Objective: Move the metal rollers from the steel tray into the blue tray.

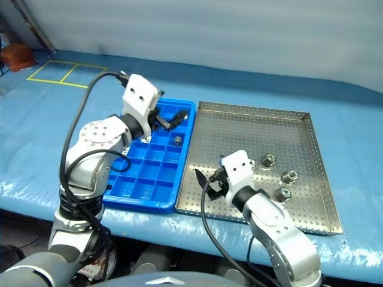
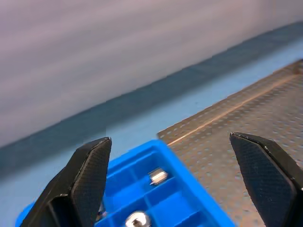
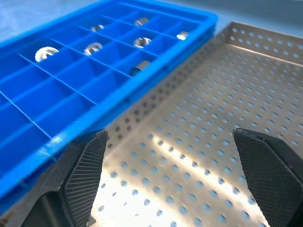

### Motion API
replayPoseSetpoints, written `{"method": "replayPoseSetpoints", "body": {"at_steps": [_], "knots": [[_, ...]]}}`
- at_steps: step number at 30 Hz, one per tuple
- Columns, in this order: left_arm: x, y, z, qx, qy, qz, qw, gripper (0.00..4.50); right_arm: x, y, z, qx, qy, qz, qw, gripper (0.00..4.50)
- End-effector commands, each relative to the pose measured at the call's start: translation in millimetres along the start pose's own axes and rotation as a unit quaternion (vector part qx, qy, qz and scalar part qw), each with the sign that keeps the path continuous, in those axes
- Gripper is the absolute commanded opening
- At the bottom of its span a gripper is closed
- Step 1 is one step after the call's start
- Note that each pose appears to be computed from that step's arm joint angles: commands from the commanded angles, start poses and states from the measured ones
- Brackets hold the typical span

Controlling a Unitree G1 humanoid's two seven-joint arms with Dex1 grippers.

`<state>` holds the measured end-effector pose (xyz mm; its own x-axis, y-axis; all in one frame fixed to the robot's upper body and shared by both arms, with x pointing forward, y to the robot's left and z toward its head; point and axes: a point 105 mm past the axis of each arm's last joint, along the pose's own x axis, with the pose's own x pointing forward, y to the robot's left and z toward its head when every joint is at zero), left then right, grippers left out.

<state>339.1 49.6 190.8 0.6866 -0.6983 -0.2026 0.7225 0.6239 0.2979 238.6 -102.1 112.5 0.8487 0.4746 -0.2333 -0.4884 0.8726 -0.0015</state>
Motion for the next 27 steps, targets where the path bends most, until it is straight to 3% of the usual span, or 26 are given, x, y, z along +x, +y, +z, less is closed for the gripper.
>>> {"method": "replayPoseSetpoints", "body": {"at_steps": [1,4,12,17,27], "knots": [[24.8,-44.1,-10.7,0.042,0.017,-0.156,0.987,4.36,-20.1,-8.7,10.8,-0.011,-0.025,-0.032,0.999,4.50],[46.5,-61.8,-18.5,0.050,0.025,-0.216,0.975,4.36,-32.3,-16.5,3.5,-0.008,-0.012,-0.068,0.998,4.50],[96.6,-91.8,-30.1,0.086,0.029,-0.269,0.959,4.36,-47.6,-19.1,-5.2,0.021,-0.011,-0.130,0.991,4.50],[110.3,-106.1,-33.8,0.089,0.031,-0.285,0.954,4.36,-51.2,-18.1,-7.3,0.030,-0.017,-0.150,0.988,4.50],[121.5,-107.0,-49.8,0.095,0.054,-0.260,0.959,4.36,-50.3,-17.8,-5.4,0.028,-0.023,-0.154,0.987,4.50]]}}
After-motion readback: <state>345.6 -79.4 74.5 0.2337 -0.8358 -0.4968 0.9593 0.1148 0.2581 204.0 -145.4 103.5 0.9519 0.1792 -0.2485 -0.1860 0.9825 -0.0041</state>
